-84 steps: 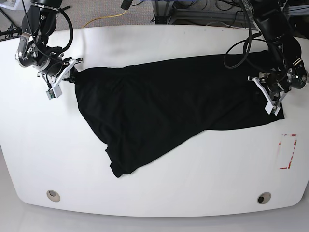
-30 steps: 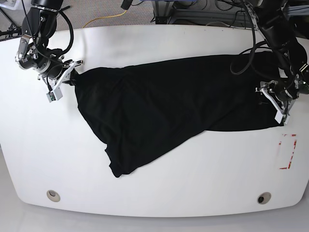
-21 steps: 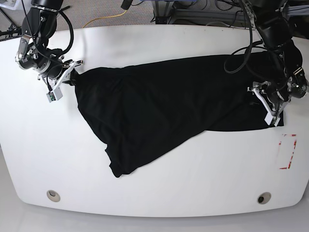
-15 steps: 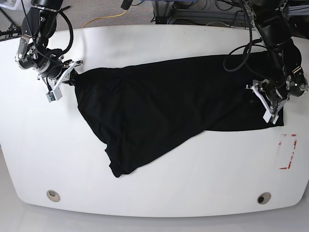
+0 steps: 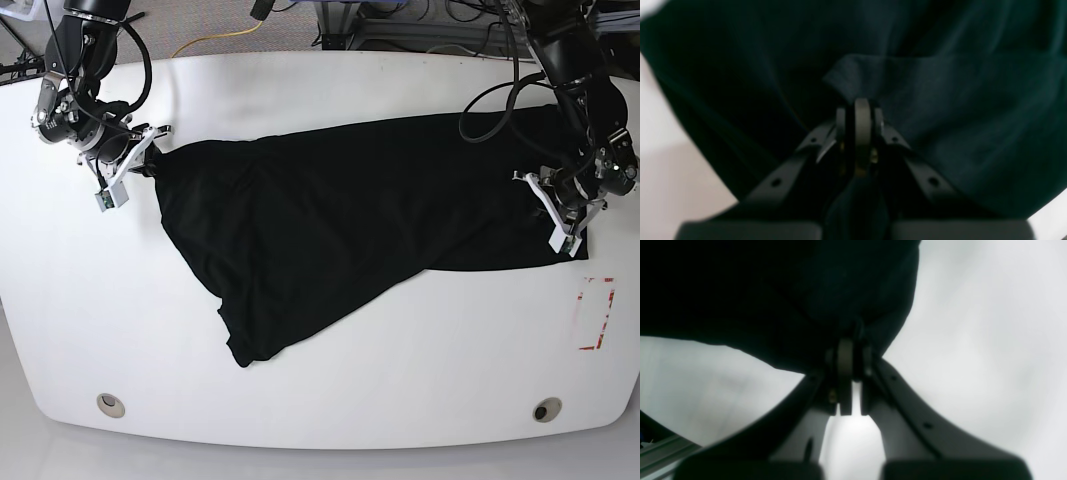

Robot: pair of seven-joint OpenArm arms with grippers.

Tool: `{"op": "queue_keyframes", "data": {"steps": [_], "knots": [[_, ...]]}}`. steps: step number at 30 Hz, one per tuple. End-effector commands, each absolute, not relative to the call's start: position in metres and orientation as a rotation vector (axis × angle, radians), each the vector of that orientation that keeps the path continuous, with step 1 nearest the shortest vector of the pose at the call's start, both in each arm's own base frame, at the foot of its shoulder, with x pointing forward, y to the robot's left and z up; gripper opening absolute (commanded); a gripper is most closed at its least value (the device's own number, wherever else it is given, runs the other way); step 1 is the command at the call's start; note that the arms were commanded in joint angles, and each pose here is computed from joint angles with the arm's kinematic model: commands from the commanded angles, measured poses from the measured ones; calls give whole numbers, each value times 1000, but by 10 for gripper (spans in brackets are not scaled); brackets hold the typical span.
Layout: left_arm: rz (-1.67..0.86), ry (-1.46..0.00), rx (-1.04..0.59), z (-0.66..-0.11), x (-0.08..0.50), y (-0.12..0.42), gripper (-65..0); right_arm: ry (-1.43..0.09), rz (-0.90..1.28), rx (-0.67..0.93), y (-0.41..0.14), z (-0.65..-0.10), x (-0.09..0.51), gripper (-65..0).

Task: Fold the T-shirt properly
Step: 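Release and regrasp the shirt edge with the left gripper, then slide the left gripper along the edge toward the right gripper and grasp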

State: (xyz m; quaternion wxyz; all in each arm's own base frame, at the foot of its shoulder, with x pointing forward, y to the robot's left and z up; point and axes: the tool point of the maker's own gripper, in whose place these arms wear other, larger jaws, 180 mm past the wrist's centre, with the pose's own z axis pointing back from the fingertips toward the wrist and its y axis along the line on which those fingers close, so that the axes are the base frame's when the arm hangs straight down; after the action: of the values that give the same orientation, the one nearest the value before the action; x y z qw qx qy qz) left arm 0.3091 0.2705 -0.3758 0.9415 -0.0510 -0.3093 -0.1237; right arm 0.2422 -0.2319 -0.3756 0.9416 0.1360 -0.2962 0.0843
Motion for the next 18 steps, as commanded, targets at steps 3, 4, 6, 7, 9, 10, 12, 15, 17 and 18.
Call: {"op": "queue_keyframes", "data": {"steps": [3, 4, 6, 7, 9, 10, 12, 15, 17, 18], "knots": [[-292, -707, -56, -348, 318, 273, -650, -647, 187, 268, -236, -364, 251, -650], [-300, -714, -47, -345, 317, 273, -650, -647, 186, 271, -234, -364, 251, -650], [-311, -727, -36, -340, 317, 272, -650, -648, 181, 279, -232, -365, 251, -650], [-317, -733, -33, -337, 317, 270, -650, -648, 181, 281, -231, -365, 250, -650], [-328, -741, -23, -333, 316, 269, -650, -649, 178, 285, -230, -366, 250, -650], [-337, -743, -16, -332, 312, 268, -650, -649, 178, 285, -230, -366, 250, -650], [-355, -753, -1, -326, 309, 266, -650, -649, 178, 285, -230, -366, 250, -650], [-377, -752, 16, -324, 300, 263, -650, -649, 178, 285, -230, -366, 250, -650], [-387, -741, 20, -326, 292, 261, -650, -649, 178, 285, -230, -366, 250, -650], [-388, -732, 17, -329, 287, 259, -650, -649, 178, 285, -230, -366, 250, -650]]}}
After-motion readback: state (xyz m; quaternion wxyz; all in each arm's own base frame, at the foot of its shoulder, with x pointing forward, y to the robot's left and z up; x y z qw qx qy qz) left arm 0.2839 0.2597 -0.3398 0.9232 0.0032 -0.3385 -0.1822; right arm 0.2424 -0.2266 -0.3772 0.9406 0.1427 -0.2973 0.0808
